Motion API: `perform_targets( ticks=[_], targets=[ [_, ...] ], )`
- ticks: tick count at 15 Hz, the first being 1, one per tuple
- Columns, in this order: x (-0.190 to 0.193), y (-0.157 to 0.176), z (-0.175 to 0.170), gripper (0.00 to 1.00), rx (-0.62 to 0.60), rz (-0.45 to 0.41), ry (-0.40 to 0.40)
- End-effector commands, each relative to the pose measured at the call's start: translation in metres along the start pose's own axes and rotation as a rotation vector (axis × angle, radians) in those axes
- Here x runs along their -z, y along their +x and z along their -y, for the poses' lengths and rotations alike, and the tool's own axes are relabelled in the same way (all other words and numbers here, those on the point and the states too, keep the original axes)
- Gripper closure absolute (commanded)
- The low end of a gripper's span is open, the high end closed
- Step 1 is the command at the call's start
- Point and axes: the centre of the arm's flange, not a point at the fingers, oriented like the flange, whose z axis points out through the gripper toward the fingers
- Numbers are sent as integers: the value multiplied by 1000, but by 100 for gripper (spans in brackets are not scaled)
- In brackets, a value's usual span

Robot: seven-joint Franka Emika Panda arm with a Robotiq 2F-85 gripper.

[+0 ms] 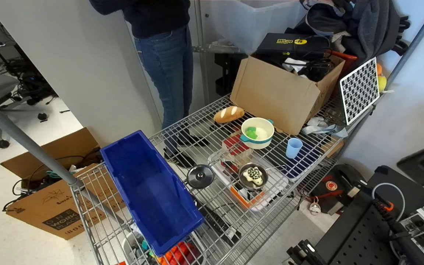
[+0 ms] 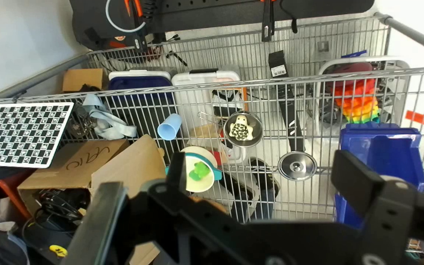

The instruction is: Move the blue cup to the left.

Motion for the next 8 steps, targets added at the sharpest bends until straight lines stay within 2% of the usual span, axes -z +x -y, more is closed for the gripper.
perform_targets(
  ticks=[1,5,8],
  targets=[
    [2,15,-15,0,-33,5,-9],
    [-10,58,-68,0,-109,56,-12],
    [-41,98,-101,0,-158,73,1]
  ],
)
